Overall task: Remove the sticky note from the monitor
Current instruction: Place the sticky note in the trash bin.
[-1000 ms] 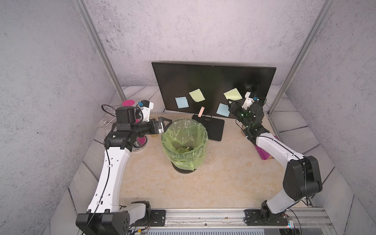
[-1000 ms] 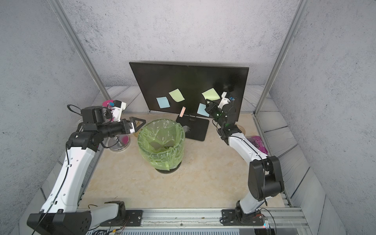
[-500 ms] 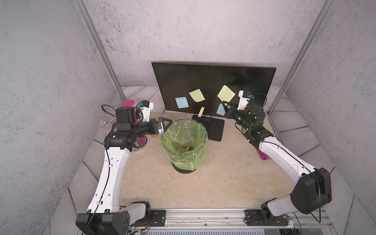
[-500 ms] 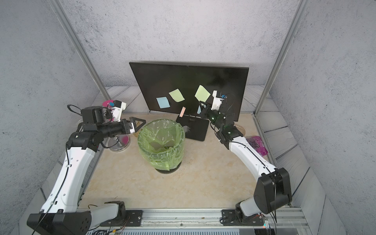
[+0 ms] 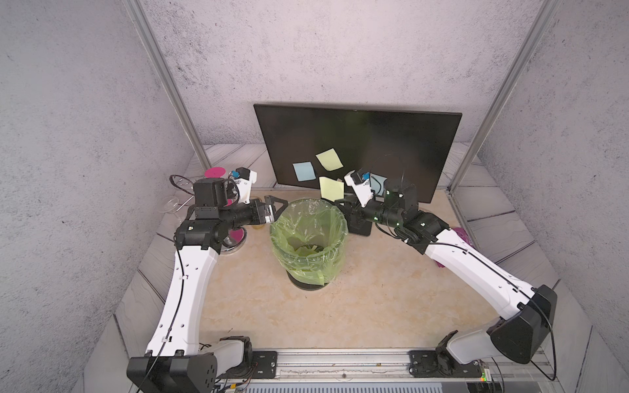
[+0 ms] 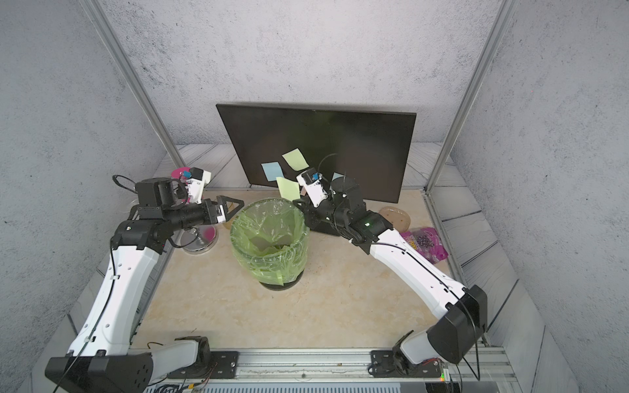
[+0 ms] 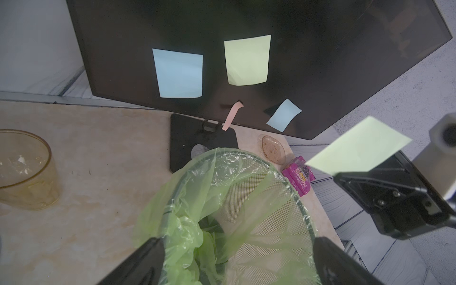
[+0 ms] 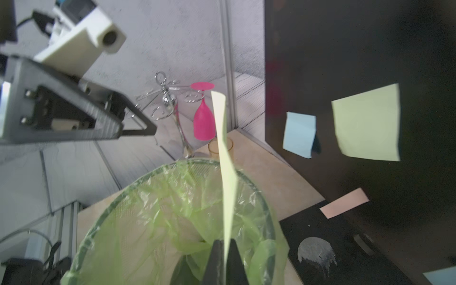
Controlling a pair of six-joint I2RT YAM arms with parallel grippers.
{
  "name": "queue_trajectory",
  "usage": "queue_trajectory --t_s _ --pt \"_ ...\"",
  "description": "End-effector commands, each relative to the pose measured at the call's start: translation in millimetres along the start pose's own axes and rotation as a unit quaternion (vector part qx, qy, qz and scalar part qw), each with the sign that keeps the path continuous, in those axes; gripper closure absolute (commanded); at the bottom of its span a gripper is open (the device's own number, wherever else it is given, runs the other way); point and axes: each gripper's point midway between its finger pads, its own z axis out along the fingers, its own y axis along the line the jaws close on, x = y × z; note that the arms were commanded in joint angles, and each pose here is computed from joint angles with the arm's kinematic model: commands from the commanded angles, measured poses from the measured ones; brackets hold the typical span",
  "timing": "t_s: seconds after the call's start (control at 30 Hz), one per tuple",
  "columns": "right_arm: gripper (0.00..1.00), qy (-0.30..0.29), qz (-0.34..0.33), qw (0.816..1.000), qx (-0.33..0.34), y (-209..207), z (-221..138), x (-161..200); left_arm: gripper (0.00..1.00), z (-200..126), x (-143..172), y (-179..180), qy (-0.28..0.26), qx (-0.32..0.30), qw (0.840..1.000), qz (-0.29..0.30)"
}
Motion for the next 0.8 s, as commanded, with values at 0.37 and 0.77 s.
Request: queue_trajectory --t_s 0.37,0.77 --pt "0.81 0.141 -0.078 0.987 -0.018 29 29 48 0.0 -1 -3 2 -0.007 -0.001 1.0 0.002" --pt "0.29 0.04 -0.033 0.992 0.114 -18 -12 1 0.0 -1 -2 0 -0.005 0.003 1.0 0.006"
